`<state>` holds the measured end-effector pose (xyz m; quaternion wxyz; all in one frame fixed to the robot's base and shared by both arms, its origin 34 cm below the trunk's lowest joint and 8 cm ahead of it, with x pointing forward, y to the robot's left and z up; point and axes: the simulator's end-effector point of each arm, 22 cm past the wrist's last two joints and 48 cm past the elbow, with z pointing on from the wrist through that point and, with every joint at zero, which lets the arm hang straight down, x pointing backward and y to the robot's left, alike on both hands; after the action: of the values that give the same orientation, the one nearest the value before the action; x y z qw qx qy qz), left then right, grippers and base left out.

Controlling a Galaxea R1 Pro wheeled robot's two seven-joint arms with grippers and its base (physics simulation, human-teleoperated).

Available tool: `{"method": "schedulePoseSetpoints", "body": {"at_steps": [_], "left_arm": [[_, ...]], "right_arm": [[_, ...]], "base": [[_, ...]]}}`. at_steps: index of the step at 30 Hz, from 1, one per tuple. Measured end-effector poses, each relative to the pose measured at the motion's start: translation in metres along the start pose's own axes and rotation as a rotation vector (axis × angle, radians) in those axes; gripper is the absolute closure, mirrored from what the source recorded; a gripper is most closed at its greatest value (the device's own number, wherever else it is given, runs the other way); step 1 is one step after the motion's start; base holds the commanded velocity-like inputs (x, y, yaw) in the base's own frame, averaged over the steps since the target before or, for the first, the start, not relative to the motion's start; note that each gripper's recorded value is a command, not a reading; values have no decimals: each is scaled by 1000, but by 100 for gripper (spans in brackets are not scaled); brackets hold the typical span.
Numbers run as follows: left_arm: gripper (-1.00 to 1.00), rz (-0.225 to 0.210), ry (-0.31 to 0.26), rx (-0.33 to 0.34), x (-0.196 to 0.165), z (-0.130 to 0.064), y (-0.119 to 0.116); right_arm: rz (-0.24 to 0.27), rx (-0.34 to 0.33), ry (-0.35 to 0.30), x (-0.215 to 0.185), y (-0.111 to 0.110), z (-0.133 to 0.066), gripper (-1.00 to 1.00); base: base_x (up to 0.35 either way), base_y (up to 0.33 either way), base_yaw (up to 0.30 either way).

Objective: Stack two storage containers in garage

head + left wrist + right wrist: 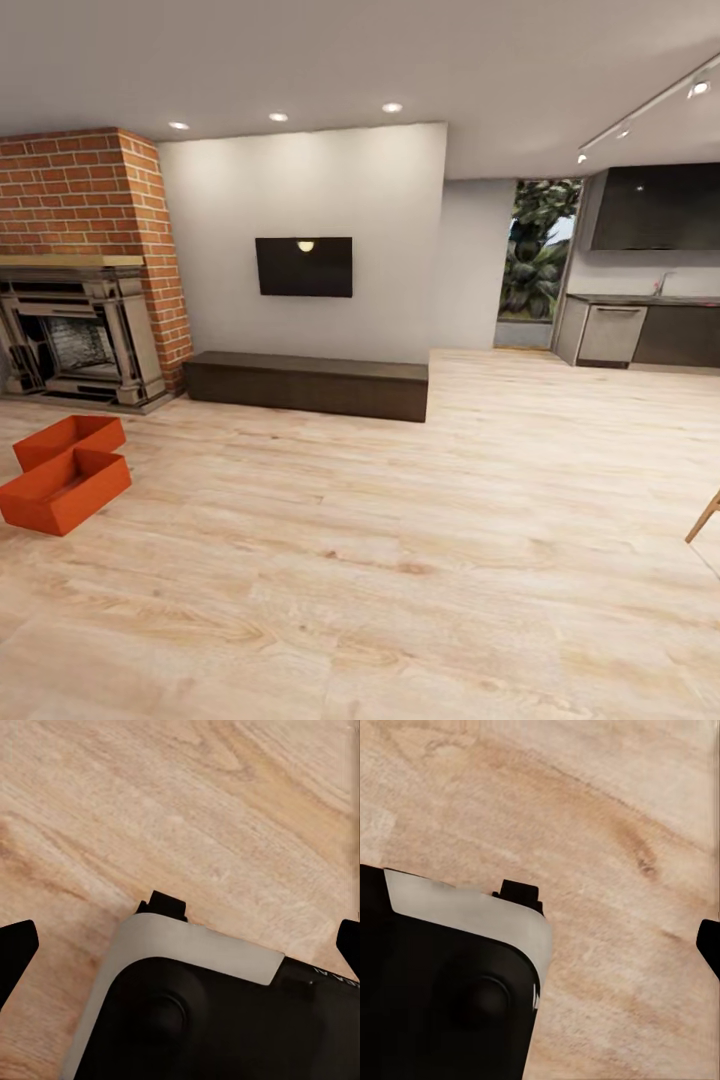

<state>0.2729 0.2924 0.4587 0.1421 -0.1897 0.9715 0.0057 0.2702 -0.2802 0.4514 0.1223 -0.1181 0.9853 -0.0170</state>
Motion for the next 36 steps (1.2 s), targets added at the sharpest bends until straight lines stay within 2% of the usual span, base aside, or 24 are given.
{"method": "schedulePoseSetpoints", "body": {"at_steps": [5, 23, 36], "left_arm": [[-100, 1, 0, 0, 0, 0, 0], [-100, 2, 1, -1, 1, 0, -1], [-100, 2, 2, -2, 2, 0, -1]], "right_arm": [[0, 0, -2, 0, 0, 0, -100], [1, 1, -1, 0, -1, 0, -100], [5, 1, 1, 0, -1, 0, -100]], "base": [[325, 0, 139], [325, 0, 261], [325, 0, 37]]}}
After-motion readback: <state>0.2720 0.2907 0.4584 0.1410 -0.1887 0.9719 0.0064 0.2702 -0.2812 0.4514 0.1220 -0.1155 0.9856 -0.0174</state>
